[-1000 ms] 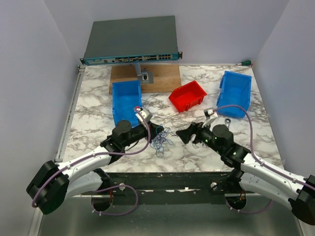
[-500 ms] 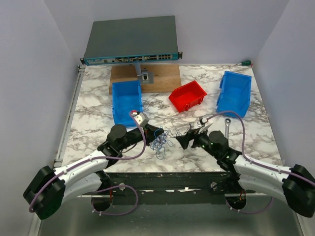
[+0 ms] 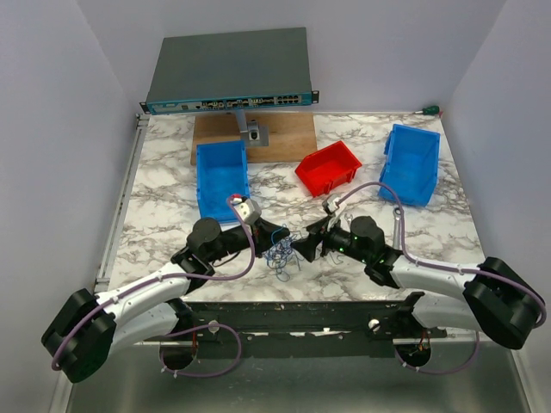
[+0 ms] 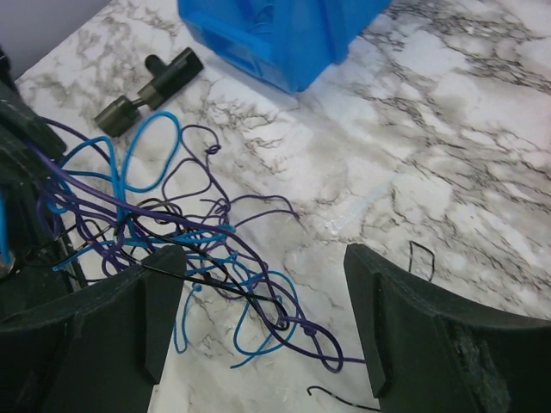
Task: Untangle the cables
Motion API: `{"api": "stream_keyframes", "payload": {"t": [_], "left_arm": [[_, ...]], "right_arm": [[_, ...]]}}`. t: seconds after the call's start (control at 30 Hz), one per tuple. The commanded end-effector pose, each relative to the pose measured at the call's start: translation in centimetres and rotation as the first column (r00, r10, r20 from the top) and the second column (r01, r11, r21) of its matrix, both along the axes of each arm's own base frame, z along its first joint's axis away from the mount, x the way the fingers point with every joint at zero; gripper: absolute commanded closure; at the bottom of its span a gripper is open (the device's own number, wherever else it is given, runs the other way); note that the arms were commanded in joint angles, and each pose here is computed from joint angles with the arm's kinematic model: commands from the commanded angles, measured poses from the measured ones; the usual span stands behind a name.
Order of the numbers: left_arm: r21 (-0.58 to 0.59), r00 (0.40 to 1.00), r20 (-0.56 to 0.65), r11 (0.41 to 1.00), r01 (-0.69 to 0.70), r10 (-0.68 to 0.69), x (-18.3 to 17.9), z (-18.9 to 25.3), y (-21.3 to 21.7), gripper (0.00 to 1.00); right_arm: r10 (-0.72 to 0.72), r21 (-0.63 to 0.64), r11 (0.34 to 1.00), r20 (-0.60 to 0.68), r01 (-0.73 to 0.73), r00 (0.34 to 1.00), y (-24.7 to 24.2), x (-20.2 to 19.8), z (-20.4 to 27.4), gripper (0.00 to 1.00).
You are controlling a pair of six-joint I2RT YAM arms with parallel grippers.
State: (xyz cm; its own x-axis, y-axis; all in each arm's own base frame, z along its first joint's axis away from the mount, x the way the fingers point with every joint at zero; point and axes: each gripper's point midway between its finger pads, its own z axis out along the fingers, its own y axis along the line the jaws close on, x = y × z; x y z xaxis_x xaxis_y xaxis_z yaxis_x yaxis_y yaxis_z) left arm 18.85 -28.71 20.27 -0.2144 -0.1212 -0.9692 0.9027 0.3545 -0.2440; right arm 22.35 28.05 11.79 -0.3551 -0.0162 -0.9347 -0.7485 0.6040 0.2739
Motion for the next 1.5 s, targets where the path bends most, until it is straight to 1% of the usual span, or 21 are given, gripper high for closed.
{"api": "stream_keyframes", "payload": {"t": [0.0,0.07,0.2,0.23,0.33,0.43,0.5,0.6,0.63,0.7,0.73,0.8,0.83,1.0,1.13,1.23,1.3,1.37,1.4,1.43,1.47], "left_arm": [[-0.032,0.998,0.021,0.998,0.059,-0.059,-0.9,1.0,-0.5,1.0],[-0.033,0.998,0.021,0.998,0.061,-0.06,-1.0,1.0,-0.5,1.0],[-0.033,0.999,0.023,0.998,0.049,-0.048,-0.9,1.1,-0.3,1.0],[-0.033,0.999,0.025,0.999,0.037,-0.037,-0.7,1.1,-0.2,1.0],[-0.022,1.0,0.014,1.0,-0.021,0.022,0.1,0.9,0.2,1.0],[-0.019,0.997,0.014,0.997,-0.078,0.079,0.7,0.7,0.9,1.0],[-0.021,0.994,0.013,0.994,-0.105,0.106,1.0,0.7,1.3,1.0],[-0.02,0.993,0.017,0.993,-0.119,0.12,1.1,0.6,1.5,1.0],[-0.021,0.992,0.018,0.992,-0.121,0.122,1.1,0.7,1.5,1.0],[-0.019,0.992,0.016,0.992,-0.122,0.122,1.2,0.7,1.5,1.0],[-0.02,0.992,0.017,0.992,-0.122,0.122,1.2,0.7,1.5,1.0],[-0.018,0.993,0.015,0.992,-0.121,0.121,1.2,0.6,1.4,1.0],[-0.016,0.992,0.014,0.992,-0.123,0.123,1.2,0.6,1.4,1.0],[-0.003,0.994,-0.003,0.994,-0.105,0.105,1.3,0.3,1.0,1.0],[0.016,0.995,-0.019,0.995,-0.101,0.102,1.5,-0.1,0.7,1.0],[0.02,0.995,-0.027,0.995,-0.099,0.1,1.6,-0.2,0.5,0.99],[0.023,0.995,-0.031,0.995,-0.097,0.097,1.6,-0.3,0.5,0.85],[0.023,0.995,-0.032,0.995,-0.095,0.096,1.6,-0.3,0.4,0.47],[0.023,0.995,-0.032,0.995,-0.096,0.097,1.6,-0.3,0.5,0.36],[0.022,0.995,-0.033,0.995,-0.096,0.097,1.6,-0.4,0.5,0.27],[0.018,0.995,-0.029,0.995,-0.099,0.1,1.6,-0.3,0.6,0.22]], "right_arm": [[0.187,0.056,0.98,0.085,-0.192,0.979,2.6,-1.7,2.2,0.19],[0.208,0.068,0.974,0.091,-0.214,0.974,2.7,-2.1,2.2,0.2],[0.206,0.055,0.976,0.081,-0.21,0.975,2.7,-2.0,1.8,0.35],[0.198,0.049,0.978,0.076,-0.202,0.977,2.6,-1.9,1.7,0.37],[0.147,0.047,0.987,0.077,-0.151,0.986,1.9,-1.4,1.7,0.37],[0.08,0.043,0.996,0.087,-0.084,0.993,0.8,-0.9,1.7,0.32],[0.039,0.047,0.998,0.1,-0.044,0.994,0.0,-0.7,2.0,0.32],[0.005,0.061,0.998,0.111,-0.012,0.994,-0.7,-0.7,2.3,0.36],[-0.004,0.066,0.998,0.114,-0.003,0.993,-0.9,-0.7,2.4,0.4],[-0.013,0.07,0.998,0.116,0.005,0.993,-1.2,-0.8,2.5,0.58],[-0.018,0.073,0.997,0.116,0.009,0.993,-1.3,-0.8,2.5,0.71],[-0.032,0.076,0.997,0.112,0.023,0.993,-1.4,-0.6,2.7,0.93],[-0.045,0.076,0.996,0.11,0.037,0.993,-1.5,-0.4,2.8,0.99],[-0.181,0.101,0.98,0.1,0.171,0.978,-2.9,1.3,4.4,0.99],[-0.333,0.148,0.937,0.098,0.317,0.938,-5.0,2.7,6.6,0.99],[-0.389,0.183,0.912,0.108,0.366,0.915,-6.0,3.1,8.7,0.99],[-0.381,0.197,0.914,0.122,0.354,0.916,-5.8,3.1,10.0,0.99],[-0.353,0.208,0.923,0.13,0.323,0.926,-5.3,2.9,11.3,0.99],[-0.339,0.212,0.928,0.131,0.307,0.932,-4.9,2.8,12.0,0.99],[-0.316,0.214,0.935,0.135,0.284,0.939,-4.5,2.6,12.5,0.99],[-0.299,0.212,0.94,0.134,0.267,0.945,-4.2,2.5,13.0,0.99]]}}
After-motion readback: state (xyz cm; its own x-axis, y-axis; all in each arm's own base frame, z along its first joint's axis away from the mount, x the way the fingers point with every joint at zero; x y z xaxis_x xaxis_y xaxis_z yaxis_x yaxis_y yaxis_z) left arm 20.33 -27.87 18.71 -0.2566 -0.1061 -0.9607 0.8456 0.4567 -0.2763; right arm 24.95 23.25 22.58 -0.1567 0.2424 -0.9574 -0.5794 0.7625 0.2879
